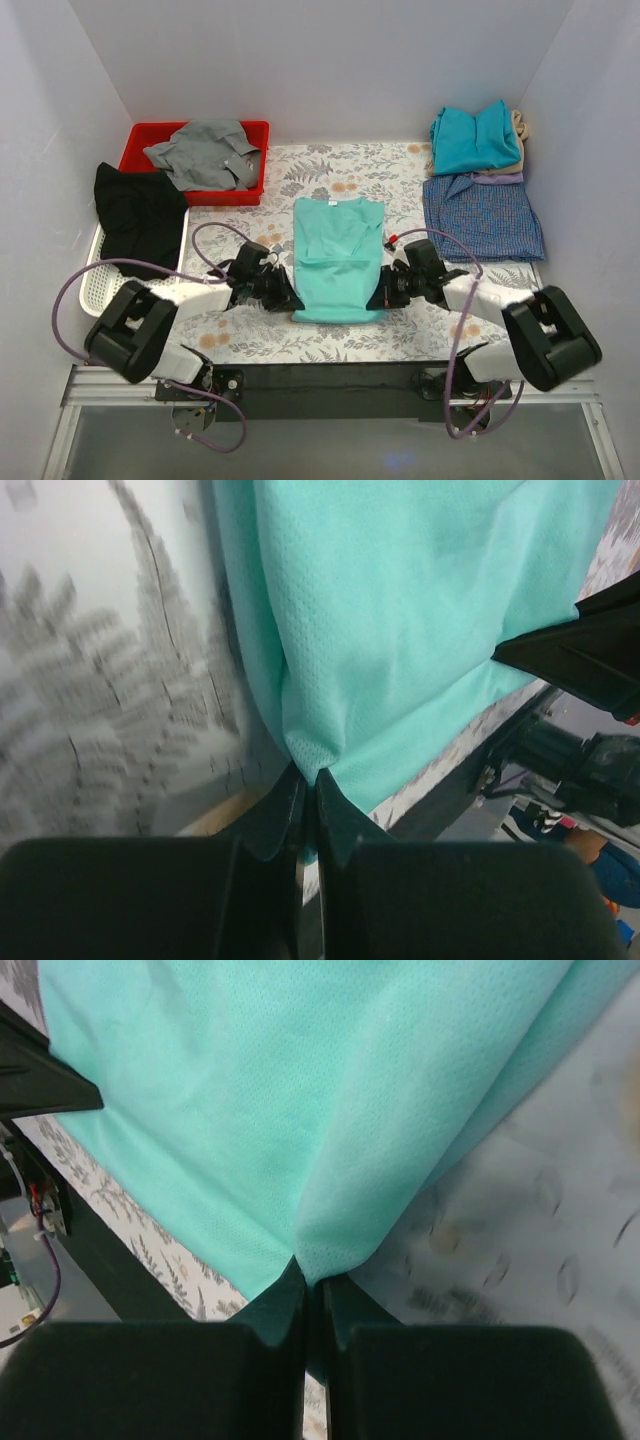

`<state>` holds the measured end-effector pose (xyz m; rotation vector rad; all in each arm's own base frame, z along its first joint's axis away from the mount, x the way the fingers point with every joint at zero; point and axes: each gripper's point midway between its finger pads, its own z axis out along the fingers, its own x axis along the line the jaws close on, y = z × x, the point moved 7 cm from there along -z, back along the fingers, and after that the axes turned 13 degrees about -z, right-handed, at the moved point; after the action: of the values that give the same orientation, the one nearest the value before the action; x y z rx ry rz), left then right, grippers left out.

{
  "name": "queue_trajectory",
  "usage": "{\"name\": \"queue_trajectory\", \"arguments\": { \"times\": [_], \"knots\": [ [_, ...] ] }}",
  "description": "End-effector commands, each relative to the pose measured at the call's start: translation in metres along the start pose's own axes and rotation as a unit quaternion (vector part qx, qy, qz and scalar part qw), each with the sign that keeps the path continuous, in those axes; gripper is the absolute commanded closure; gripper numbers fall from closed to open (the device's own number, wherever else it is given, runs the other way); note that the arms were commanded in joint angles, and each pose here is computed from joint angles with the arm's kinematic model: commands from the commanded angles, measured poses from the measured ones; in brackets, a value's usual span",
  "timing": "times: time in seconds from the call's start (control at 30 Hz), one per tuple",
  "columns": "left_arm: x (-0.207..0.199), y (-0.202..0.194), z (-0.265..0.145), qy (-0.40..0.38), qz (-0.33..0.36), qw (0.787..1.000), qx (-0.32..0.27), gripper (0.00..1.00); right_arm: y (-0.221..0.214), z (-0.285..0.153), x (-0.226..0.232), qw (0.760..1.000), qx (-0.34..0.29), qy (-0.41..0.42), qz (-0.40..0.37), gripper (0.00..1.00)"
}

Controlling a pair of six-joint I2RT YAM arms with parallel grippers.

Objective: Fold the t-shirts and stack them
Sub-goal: Fold the tshirt

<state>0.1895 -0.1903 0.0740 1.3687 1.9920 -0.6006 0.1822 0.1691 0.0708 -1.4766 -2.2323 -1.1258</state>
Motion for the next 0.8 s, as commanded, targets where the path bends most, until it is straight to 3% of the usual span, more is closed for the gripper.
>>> {"name": "queue_trajectory", "arguments": {
  "times": [0.0,0.2,0.4,0.63,0.77],
  "knots": [
    [0.004,-0.032,-0.023,0.028,-0.017,0.999,-0.003,1.0,-0.029,-0.015,0.021,0.999,0.002,-0.033,0.012,0.94],
    [0.003,-0.059,-0.063,0.016,-0.013,0.999,-0.035,1.0,-0.065,-0.038,0.051,0.999,-0.025,-0.037,0.028,0.94],
    [-0.028,-0.06,-0.086,-0.022,-0.008,0.998,-0.056,1.0,-0.055,-0.06,0.066,0.997,-0.063,-0.043,-0.005,0.93],
    [-0.074,-0.032,-0.09,0.001,0.034,0.996,-0.087,1.0,0.016,-0.086,0.096,0.984,-0.139,-0.079,-0.083,0.87],
    [-0.095,-0.017,-0.087,0.012,0.047,0.994,-0.097,1.0,0.041,-0.082,0.099,0.981,-0.129,-0.113,-0.09,0.81]
  ]
}}
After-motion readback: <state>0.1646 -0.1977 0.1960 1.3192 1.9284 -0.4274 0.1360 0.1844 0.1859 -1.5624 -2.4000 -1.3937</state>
